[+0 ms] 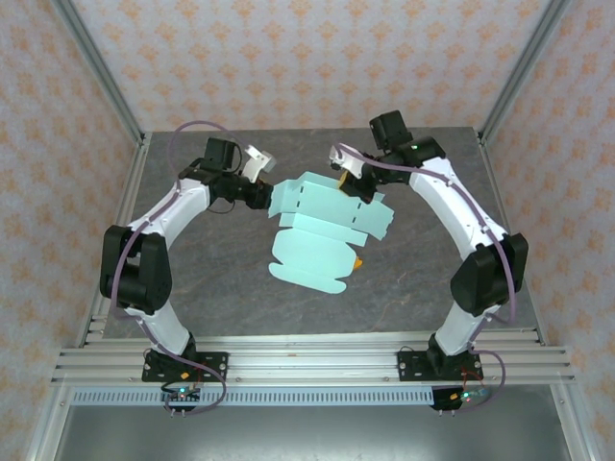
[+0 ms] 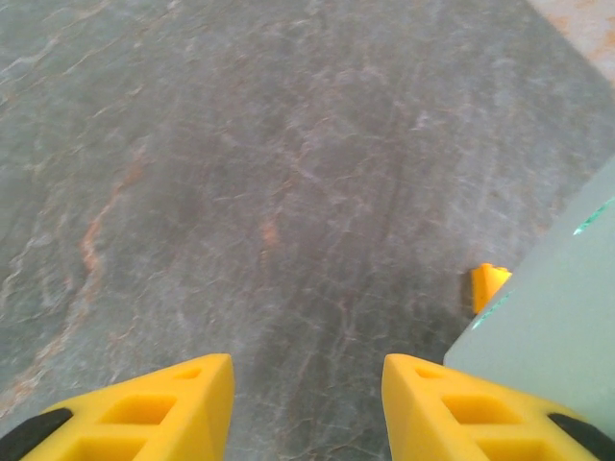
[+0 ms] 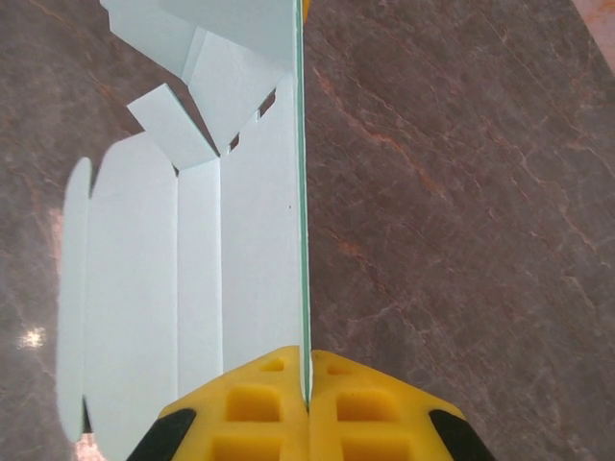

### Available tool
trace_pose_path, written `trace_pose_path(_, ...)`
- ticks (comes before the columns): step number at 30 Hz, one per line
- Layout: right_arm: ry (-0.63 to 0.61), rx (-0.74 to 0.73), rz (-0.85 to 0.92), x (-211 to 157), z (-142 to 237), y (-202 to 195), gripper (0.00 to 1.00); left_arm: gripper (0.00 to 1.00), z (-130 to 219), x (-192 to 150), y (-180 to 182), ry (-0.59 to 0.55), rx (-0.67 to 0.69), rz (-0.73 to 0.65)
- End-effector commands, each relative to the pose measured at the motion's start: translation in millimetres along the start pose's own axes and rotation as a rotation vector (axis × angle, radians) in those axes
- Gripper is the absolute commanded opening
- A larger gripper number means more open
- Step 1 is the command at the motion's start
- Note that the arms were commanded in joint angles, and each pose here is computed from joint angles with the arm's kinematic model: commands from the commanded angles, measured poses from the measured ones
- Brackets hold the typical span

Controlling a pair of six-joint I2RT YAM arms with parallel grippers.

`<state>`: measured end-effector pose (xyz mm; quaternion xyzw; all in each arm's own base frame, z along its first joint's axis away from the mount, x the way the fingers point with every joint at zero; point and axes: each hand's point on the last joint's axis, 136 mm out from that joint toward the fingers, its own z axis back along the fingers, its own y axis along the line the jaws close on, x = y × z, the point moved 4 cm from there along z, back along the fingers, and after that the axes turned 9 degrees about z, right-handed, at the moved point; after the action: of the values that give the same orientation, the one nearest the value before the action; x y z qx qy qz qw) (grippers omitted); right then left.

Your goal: Fold the paper box

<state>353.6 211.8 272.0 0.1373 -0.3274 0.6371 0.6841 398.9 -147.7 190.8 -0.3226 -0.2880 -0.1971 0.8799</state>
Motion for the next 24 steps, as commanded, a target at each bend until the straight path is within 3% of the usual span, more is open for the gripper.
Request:
trace_pose_path(1, 0.06, -0.083, 0.08, -0.4, -15.2, -8.7, 0.0, 0.45, -2.9, 1.5, 23.2, -0.035, 0.161, 0.056)
trace_pose_path(9, 0.081, -0.137, 0.131, 7.1, -69.4, -21.3, 0.0, 0.44, 16.5, -1.2, 101.7, -0.113, 0.523, 0.333)
trace_pose_path(14, 0.162, -0.167, 0.175, -0.6, -100.2, -25.6, 0.0, 0.44, 42.4, -6.2, 124.3, -0.146, 0.704, 0.414)
trace_pose_path(20, 0.224, -0.287, 0.262, -12.5, -115.1, -27.8, 0.0, 0.44, 57.7, -15.1, 121.6, -0.201, 0.749, 0.523)
trace_pose_path(24, 0.235, -0.371, 0.329, -15.9, -118.1, -26.4, 0.0, 0.43, 62.2, -27.9, 102.1, -0.289, 0.665, 0.626)
